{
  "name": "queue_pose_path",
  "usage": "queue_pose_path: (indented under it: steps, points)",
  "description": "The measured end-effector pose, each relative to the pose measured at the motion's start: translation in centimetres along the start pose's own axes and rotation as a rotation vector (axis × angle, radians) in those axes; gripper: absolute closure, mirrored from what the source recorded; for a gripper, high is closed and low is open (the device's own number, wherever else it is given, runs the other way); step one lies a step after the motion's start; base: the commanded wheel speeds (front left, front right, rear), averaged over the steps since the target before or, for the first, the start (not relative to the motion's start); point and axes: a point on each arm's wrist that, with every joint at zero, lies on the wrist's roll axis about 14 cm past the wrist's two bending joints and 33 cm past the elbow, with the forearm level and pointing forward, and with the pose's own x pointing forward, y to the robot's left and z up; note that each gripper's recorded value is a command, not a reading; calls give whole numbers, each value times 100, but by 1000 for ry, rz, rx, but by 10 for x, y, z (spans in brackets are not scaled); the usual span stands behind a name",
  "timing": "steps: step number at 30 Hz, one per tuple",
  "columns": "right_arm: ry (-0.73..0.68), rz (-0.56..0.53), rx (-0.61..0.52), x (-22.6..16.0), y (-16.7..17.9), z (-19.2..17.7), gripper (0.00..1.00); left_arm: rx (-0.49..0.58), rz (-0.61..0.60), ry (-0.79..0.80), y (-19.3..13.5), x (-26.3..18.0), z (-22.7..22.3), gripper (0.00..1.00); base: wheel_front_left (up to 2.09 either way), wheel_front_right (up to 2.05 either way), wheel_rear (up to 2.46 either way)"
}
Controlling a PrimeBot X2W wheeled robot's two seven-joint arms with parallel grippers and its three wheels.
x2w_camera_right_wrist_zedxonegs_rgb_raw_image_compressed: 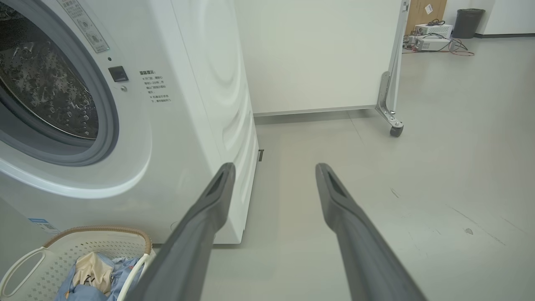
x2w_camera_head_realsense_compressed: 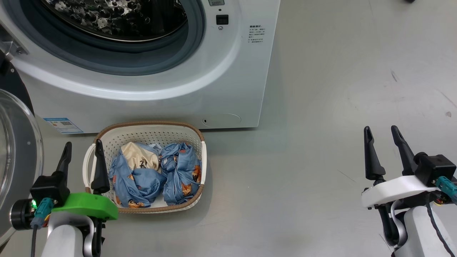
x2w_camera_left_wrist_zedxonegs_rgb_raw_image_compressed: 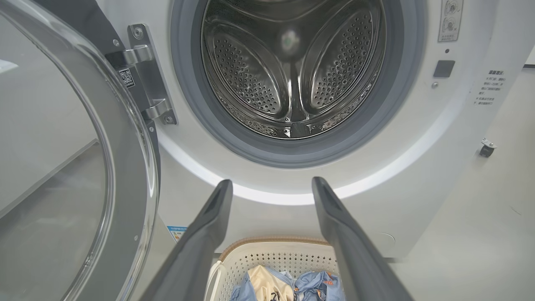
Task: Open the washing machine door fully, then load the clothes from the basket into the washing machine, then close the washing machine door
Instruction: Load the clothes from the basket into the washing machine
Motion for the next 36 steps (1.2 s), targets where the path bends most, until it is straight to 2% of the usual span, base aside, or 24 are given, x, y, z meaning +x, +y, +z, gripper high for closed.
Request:
queue_pose_path:
  steps: [22, 36]
  points:
    - [26, 0, 8, 3, -1, -9, 0, -3, -10, 32, -3, 0, -10, 0, 0, 0, 0]
    - [91, -15, 22, 14, -7, -32, 0, -9, -44, 124, -14, 11, -41, 0, 0, 0, 0]
